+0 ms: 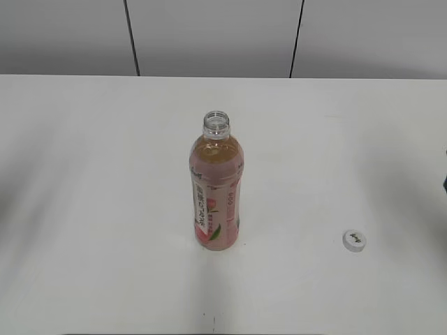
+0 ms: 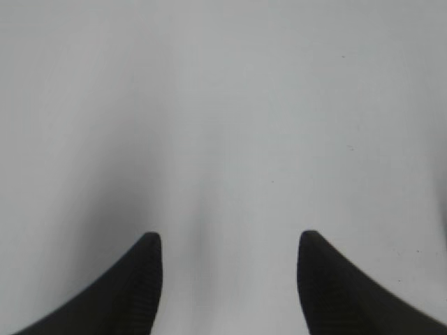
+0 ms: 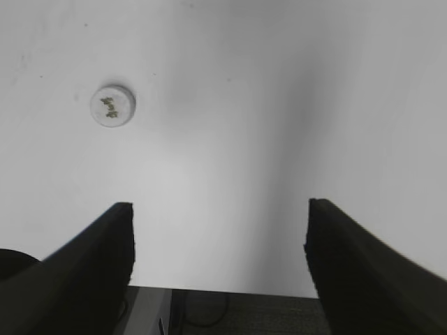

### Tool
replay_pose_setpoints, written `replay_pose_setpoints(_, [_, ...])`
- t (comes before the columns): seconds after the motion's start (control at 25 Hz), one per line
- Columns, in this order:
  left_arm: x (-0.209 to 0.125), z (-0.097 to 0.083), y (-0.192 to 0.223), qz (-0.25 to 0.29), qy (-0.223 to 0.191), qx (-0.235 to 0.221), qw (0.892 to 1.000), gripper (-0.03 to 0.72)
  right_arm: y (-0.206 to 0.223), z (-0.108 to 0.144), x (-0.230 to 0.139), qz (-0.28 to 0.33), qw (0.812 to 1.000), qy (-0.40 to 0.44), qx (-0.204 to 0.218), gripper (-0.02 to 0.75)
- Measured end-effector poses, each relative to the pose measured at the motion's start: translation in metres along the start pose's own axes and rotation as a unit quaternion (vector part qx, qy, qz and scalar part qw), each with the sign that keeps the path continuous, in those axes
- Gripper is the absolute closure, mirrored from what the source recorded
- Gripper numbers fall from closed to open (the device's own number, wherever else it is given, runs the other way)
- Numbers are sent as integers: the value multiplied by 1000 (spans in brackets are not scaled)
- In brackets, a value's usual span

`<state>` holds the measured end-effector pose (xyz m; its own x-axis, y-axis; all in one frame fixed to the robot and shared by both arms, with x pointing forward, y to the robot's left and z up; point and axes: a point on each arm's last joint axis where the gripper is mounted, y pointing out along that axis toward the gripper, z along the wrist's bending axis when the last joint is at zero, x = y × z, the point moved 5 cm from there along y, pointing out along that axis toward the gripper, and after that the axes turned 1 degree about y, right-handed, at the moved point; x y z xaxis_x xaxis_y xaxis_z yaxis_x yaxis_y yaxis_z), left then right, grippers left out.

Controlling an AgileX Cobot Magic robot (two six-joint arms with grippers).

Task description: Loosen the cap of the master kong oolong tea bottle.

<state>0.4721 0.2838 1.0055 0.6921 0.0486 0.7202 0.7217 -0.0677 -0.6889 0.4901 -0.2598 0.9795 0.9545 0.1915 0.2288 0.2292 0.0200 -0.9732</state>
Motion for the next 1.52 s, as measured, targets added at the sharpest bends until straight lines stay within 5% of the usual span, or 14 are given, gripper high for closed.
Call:
replay_pose_setpoints(0.16, [-9, 9, -6, 29, -63, -4, 998, 310, -24, -2, -23, -19, 1000, 9, 1, 163])
replay_pose_setpoints(0.32, [-13, 1, -27, 27, -72, -24, 997, 311, -41, 0, -47, -51, 999, 18, 7, 163])
replay_pose_setpoints(0.56, [-17, -5, -92, -70, -49, -38, 996, 311, -58, 3, -84, -99, 995, 28, 9, 163])
replay_pose_setpoints(1.0, [-59, 7, -137, -76, 16, 18, 997, 312, -58, 1, -152, -171, 985, 24, -11, 163])
replay_pose_setpoints(1.2, [-81, 8, -131, -40, 27, 16, 999, 333, -74, 0, -168, -251, 967, 24, -20, 169])
replay_pose_setpoints(1.52, [-93, 6, -163, -142, 57, 14, 988, 353, -94, 1, -195, -375, 926, 26, -27, 226])
